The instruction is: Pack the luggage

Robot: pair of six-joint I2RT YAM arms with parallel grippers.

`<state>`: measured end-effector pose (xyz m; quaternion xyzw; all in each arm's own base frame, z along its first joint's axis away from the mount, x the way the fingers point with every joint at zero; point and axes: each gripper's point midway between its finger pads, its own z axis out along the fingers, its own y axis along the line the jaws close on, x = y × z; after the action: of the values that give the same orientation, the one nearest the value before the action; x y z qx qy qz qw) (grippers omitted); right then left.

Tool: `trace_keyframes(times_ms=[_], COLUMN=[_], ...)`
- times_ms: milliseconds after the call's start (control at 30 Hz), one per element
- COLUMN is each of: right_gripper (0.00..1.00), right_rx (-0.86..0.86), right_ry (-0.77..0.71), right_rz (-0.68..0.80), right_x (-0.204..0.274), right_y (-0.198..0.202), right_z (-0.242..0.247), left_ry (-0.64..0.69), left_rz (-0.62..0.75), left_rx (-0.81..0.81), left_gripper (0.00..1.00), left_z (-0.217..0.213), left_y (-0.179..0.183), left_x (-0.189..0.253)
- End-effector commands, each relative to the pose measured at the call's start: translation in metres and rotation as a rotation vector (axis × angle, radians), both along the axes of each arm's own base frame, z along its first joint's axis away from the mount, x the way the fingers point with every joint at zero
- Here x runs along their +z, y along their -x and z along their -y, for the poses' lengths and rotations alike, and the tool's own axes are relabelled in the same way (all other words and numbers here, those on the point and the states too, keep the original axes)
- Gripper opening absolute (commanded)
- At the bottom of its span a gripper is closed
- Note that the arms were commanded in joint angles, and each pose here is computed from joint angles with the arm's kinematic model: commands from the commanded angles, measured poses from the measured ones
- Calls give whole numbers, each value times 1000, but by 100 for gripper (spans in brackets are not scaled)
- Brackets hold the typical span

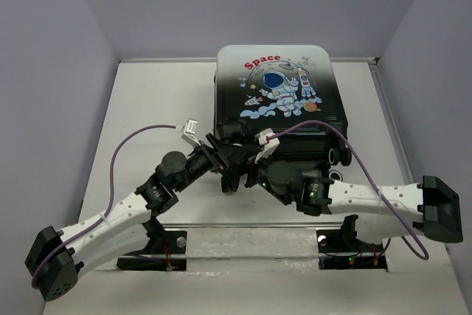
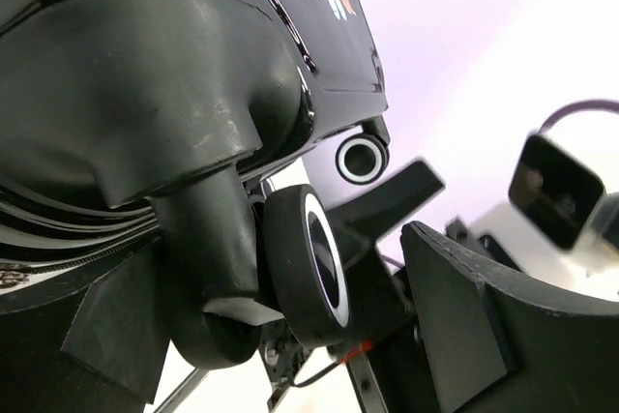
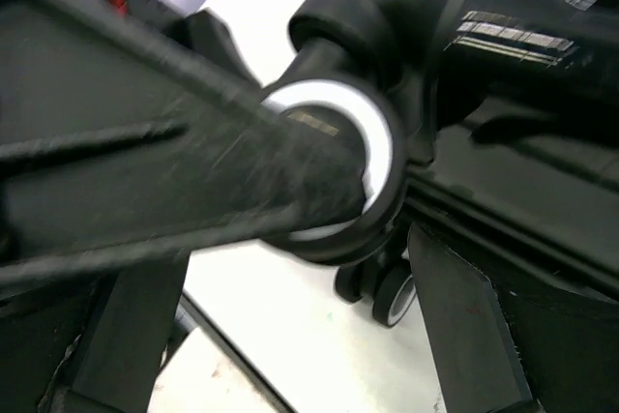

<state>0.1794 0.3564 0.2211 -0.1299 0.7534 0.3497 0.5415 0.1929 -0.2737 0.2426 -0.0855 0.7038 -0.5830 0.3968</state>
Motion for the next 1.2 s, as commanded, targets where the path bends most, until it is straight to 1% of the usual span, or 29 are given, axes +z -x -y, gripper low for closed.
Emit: trace_keyframes(times_ms=[0, 167, 233, 333, 467, 533, 567, 633, 667, 700, 733, 767, 800, 833, 867, 900, 967, 1000, 1100, 1133, 1167], right_gripper=[100, 97, 94, 91, 91, 76, 58, 36, 29, 18, 12, 7, 7, 7, 7, 7, 7, 7, 7, 7, 7], right_rx=[-80, -138, -163, -204, -220, -230, -239, -264, -265, -266, -272, -273, -278, -280, -283, -283, -283, -281, -284, -284, -283], right_ry=[-43, 2, -5, -20, -47, -51, -47, -47, -45, -40, -38, -32, -36, -38, -37, -30, -31, -25, -12, -13, -21], right_rz=[105, 162, 175, 193, 210, 217, 217, 214, 213, 211, 211, 201, 194, 189, 184, 178, 171, 162, 151, 150, 149], right_x=[48, 54, 57, 63, 71, 73, 72, 71, 70, 68, 67, 63, 61, 59, 56, 54, 52, 50, 46, 46, 49], right_y=[-33, -52, -56, -65, -68, -69, -71, -73, -73, -72, -72, -71, -70, -69, -67, -67, -63, -60, -58, -57, -56], right_z=[2, -4, -5, -3, -4, -4, -3, 0, 1, 3, 4, 8, 11, 14, 20, 20, 29, 35, 42, 44, 46], left_ry=[121, 120, 119, 117, 110, 106, 101, 63, 40, -25, -56, -92, -160, -196, -235, -253, -299, -329, -343, -374, -354], left_rz=[151, 147, 144, 138, 135, 138, 136, 137, 138, 98, 111, 100, 76, 60, 41, 37, 48, 43, 43, 30, 66], left_rx=[-27, -38, -38, -40, -39, -34, -27, -6, 8, 53, 93, 188, 231, 317, 347, 364, 364, 329, 263, 253, 242], left_gripper=[99, 99, 99, 99, 99, 99, 99, 97, 96, 94, 92, 87, 84, 77, 64, 59, 53, 48, 44, 43, 43], left_z=[-3, -3, -4, -5, -6, -8, -9, -14, -16, -22, -31, -44, -57, -73, -84, -87, -93, -89, -76, -74, -69], left_y=[7, 9, 9, 10, 11, 11, 11, 9, 7, 1, -2, -13, -13, -21, -19, -20, -17, -14, -11, -12, -13], left_x=[48, 46, 44, 40, 36, 35, 34, 30, 27, 11, 13, 8, -6, -14, -29, -32, -51, -67, -83, -96, -90])
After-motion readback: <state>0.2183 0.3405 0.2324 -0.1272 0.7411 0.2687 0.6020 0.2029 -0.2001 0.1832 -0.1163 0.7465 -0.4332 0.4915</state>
